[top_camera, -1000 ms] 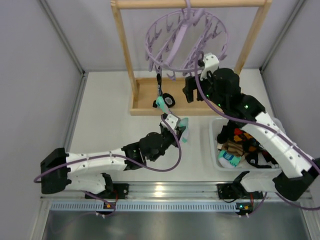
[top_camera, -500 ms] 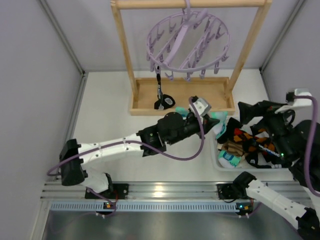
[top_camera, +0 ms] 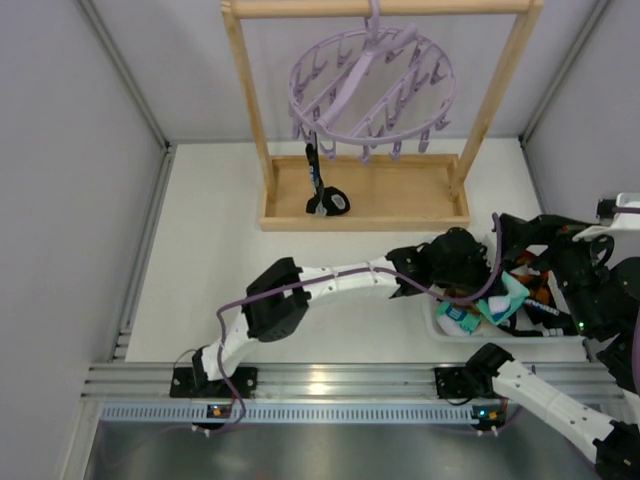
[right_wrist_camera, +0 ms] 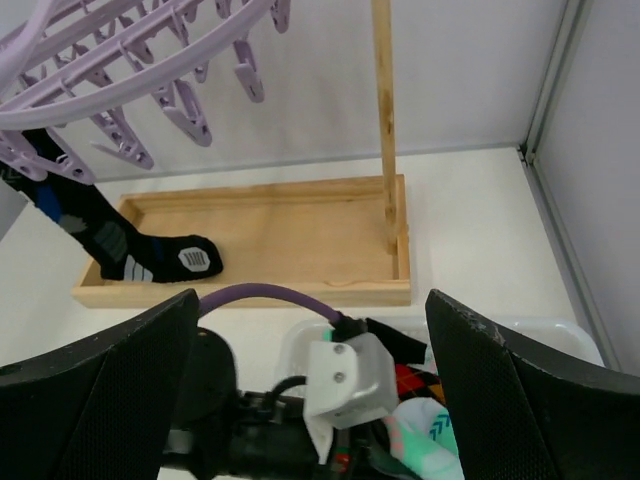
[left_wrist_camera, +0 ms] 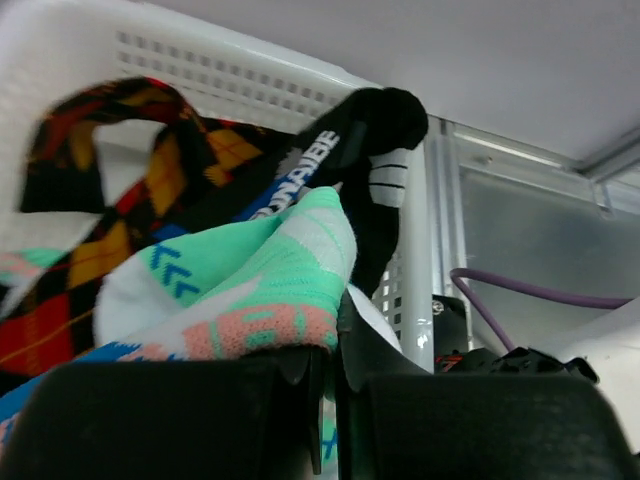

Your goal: Remove the socks clipped to the hanger

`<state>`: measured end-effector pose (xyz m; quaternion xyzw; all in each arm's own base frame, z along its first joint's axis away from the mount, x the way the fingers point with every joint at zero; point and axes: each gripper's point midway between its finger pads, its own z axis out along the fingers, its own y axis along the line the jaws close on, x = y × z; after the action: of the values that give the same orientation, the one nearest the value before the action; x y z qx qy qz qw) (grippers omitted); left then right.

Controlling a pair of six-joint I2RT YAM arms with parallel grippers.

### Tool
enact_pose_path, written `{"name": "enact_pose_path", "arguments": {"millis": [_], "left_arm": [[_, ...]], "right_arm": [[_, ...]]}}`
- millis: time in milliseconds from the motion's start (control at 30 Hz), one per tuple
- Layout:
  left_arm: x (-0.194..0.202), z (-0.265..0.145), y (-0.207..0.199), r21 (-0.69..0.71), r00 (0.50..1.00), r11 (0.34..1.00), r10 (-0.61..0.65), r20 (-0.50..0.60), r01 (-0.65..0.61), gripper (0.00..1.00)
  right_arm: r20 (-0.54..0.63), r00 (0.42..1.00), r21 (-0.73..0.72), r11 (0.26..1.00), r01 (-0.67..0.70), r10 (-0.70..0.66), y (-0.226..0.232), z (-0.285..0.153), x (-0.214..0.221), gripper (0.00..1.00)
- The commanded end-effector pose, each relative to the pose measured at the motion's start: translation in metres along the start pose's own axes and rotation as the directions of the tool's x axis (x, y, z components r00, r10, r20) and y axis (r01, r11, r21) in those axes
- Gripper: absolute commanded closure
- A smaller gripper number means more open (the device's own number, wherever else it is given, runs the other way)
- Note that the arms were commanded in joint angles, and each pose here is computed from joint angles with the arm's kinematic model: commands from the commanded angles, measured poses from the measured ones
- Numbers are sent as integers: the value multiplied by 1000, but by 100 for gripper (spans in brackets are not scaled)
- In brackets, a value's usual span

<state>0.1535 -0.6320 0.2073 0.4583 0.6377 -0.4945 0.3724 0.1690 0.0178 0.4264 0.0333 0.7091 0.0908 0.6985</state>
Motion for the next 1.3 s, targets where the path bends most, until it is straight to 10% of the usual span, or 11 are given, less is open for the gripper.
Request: {"name": "enact_pose_path", "arguments": {"millis": [0,200,433,700,1067,1267], "left_arm": [[9,18,-33,182,994,979,-86,-66,97,100],[43,40,-28,198,970,954,-199,-143,225,99],[55,26,8,25,946,959,-275,-170,283,72],[32,-10,21,-114,973,974,-205,-105,193,2],[-7,-69,36,-287,989,948,-145,-7,136,2],[-8,-139,75,-562,993,819,-103,56,117,2]], "right_arm": [[11,1000,10,1000,-7,7,-4,-4,-2,9],[-3,1000,2,1000,-3,3,1,4,8,9],[-5,1000,-12,1000,-6,6,7,10,12,9],[4,1000,-3,1000,-7,7,7,10,4,9],[-11,1000,-5,1000,1,-1,10,14,7,9],[-12,1000,-14,1000,1,-1,14,18,5,10]]}}
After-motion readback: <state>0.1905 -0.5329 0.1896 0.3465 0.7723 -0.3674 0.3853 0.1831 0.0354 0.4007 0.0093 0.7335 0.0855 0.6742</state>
